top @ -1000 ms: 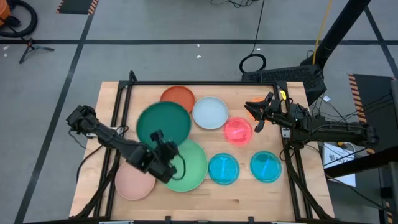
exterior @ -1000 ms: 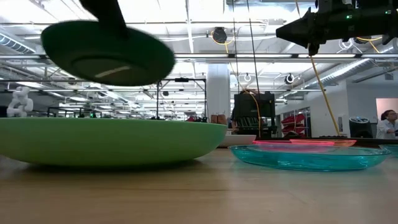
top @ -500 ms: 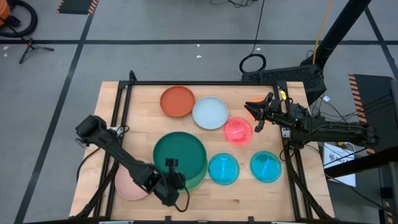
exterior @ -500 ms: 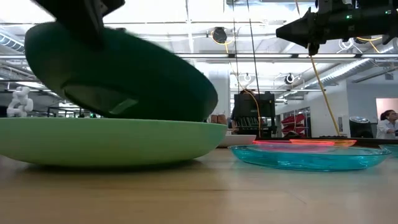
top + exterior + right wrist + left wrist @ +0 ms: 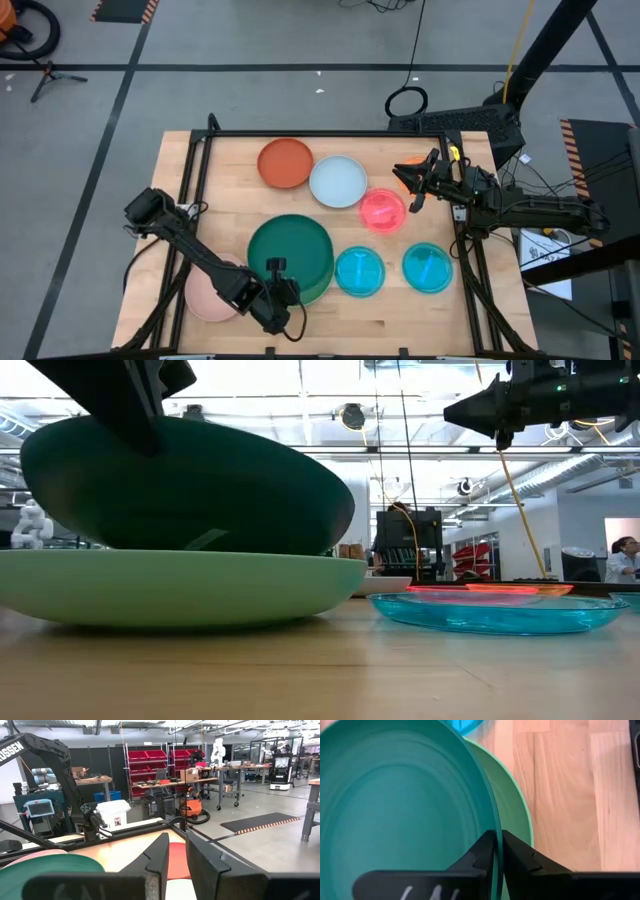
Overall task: Stack plastic plates
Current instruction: Stack the dark green plate on top of the green plate, then stack the orange plate on top of the dark green plate
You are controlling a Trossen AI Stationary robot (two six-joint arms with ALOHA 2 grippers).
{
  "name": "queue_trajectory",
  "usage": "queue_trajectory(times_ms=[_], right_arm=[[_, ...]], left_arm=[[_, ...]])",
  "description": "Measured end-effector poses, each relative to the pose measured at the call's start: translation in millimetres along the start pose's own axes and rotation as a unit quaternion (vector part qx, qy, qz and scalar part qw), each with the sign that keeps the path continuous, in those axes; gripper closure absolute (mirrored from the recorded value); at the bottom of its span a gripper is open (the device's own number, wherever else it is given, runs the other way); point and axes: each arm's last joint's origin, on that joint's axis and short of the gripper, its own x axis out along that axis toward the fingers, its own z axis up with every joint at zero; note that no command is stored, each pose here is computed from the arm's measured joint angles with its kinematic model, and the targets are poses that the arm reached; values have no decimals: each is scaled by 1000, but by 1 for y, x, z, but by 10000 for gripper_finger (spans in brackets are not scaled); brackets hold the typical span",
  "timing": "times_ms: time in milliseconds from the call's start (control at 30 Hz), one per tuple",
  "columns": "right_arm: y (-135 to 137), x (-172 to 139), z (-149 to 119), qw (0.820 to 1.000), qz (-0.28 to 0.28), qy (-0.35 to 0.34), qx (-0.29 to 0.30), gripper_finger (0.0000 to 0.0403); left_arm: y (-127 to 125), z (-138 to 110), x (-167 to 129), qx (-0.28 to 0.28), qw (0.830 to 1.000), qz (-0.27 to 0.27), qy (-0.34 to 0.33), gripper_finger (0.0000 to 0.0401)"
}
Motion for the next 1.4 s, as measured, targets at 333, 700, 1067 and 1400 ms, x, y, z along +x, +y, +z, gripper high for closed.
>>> queue_trajectory(times_ms=[333,700,1067,1400], right_arm=[[0,0,-1,1000,0,3,1,342],[0,0,-2,1000,1,11,27,342],[4,8,-9,995,40,36,83,342],[14,40,-14,992,38,84,91,342]], left_arm=[[-1,-1,0,18,1000,-1,2,276],[7,-5,-8,93,995,32,20,236],[44,-21,-55,183,967,172,-48,236],[113,-63,-60,131,953,222,-157,236]])
